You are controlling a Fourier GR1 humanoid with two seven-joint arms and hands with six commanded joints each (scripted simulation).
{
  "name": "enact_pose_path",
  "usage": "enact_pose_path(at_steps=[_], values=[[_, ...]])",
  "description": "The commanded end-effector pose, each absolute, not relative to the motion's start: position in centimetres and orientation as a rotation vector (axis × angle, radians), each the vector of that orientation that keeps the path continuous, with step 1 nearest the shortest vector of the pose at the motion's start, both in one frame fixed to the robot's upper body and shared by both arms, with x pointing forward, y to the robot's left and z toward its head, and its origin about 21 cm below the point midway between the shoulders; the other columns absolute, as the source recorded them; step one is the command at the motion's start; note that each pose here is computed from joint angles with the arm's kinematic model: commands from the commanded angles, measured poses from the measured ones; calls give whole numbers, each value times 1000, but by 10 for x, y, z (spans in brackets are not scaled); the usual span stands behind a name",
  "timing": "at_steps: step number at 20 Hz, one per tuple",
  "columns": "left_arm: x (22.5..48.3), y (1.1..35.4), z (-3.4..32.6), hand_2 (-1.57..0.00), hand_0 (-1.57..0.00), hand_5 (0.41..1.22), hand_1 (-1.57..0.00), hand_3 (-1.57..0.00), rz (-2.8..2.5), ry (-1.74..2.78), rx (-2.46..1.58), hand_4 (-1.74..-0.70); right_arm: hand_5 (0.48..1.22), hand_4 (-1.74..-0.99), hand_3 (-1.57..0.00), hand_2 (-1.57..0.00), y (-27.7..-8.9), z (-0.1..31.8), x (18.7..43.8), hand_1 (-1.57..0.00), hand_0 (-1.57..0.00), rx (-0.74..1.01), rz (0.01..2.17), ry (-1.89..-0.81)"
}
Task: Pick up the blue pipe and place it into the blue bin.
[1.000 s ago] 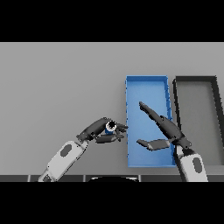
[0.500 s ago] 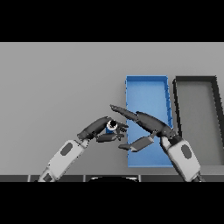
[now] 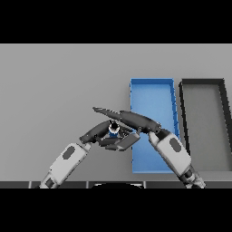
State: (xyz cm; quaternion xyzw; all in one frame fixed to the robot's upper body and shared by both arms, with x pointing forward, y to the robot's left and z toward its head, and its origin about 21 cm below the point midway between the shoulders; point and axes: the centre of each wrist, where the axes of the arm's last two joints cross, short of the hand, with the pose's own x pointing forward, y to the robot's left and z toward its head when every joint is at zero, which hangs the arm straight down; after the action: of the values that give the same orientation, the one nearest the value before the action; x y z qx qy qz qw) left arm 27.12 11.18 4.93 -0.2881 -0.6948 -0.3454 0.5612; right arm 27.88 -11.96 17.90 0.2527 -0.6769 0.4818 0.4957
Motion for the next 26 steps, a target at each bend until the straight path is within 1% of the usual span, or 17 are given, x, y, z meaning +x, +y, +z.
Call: enact_pose_path(at_steps=[1,2,3,4,6,7,8,9,11,14,16,18,20,21,22,24,26], values=[[268,113,48,-1571,-1571,1221,-1571,-1450,-814,-1632,-682,-1723,512,-1231,1,-42,-116,175,281,-13,1,625,1183,-1632],[268,112,48,-1571,-1571,1221,-1571,-1474,-817,-1624,-696,-1720,516,-1241,-11,-68,-111,178,283,-36,-14,642,1190,-1634],[270,112,51,-1571,-1571,1221,-1567,-1395,-822,-1629,-706,-1717,519,-1268,-43,-115,-108,179,286,-83,-54,648,1210,-1622],[271,115,51,-1367,-1496,1221,-1393,-1150,-838,-1670,-691,-1630,523,-1308,-106,-193,-106,179,288,-166,-138,658,1219,-1626],[271,113,53,-875,-993,1221,-895,-736,-953,-1639,-548,-1587,538,-1390,-375,-500,-99,182,291,-500,-478,666,1251,-1614],[270,112,52,-796,-879,1221,-828,-667,-941,-1651,-533,-1611,551,-1453,-562,-714,-94,182,291,-714,-697,685,1267,-1611],[269,115,51,-845,-895,1221,-867,-656,-940,-1658,-537,-1637,573,-1503,-701,-886,-92,182,290,-886,-872,711,1268,-1607],[268,113,52,-990,-1030,1192,-1008,-623,-895,-1670,-563,-1658,604,-1541,-828,-1023,-89,181,290,-1023,-1012,747,1247,-1594],[263,111,51,-1199,-1225,1203,-1211,-525,-818,-1694,-657,-1688,706,-1492,-1096,-1220,-90,177,289,-1220,-1213,758,1220,-1558],[269,115,50,-1381,-1394,1212,-1386,-550,-783,-1697,-680,-1714,957,-1458,-1328,-1391,-91,174,285,-1391,-1388,742,1190,-1617],[266,109,52,-1449,-1458,1215,-1453,-591,-800,-1697,-671,-1724,1052,-1459,-1415,-1456,-90,173,282,-1456,-1454,740,1211,-1661],[270,113,52,-1493,-1498,1217,-1453,-527,-831,-1708,-637,-1730,1113,-1469,-1471,-1497,-89,171,282,-1497,-1496,732,1226,-1678],[272,113,53,-1521,-1499,1219,-1356,-505,-848,-1709,-636,-1734,1152,-1473,-1507,-1524,-87,172,281,-1524,-1523,755,1219,-1655],[271,114,53,-1350,-1426,1219,-1220,-531,-870,-1709,-638,-1637,1166,-1474,-1520,-1533,-89,171,281,-1533,-1533,774,1210,-1648],[269,115,52,-1242,-1407,1219,-1190,-518,-892,-1702,-633,-1544,1177,-1477,-1530,-1541,-92,171,280,-1541,-1540,773,1216,-1645],[272,114,54,-819,-979,1220,-802,-332,-937,-1686,-647,-1343,1193,-1480,-1545,-1552,-90,174,276,-1552,-1551,761,1228,-1658],[275,118,54,-524,-626,1213,-513,-212,-986,-1666,-658,-1179,1203,-1481,-1554,-1559,-90,174,276,-1559,-1558,758,1225,-1653]])
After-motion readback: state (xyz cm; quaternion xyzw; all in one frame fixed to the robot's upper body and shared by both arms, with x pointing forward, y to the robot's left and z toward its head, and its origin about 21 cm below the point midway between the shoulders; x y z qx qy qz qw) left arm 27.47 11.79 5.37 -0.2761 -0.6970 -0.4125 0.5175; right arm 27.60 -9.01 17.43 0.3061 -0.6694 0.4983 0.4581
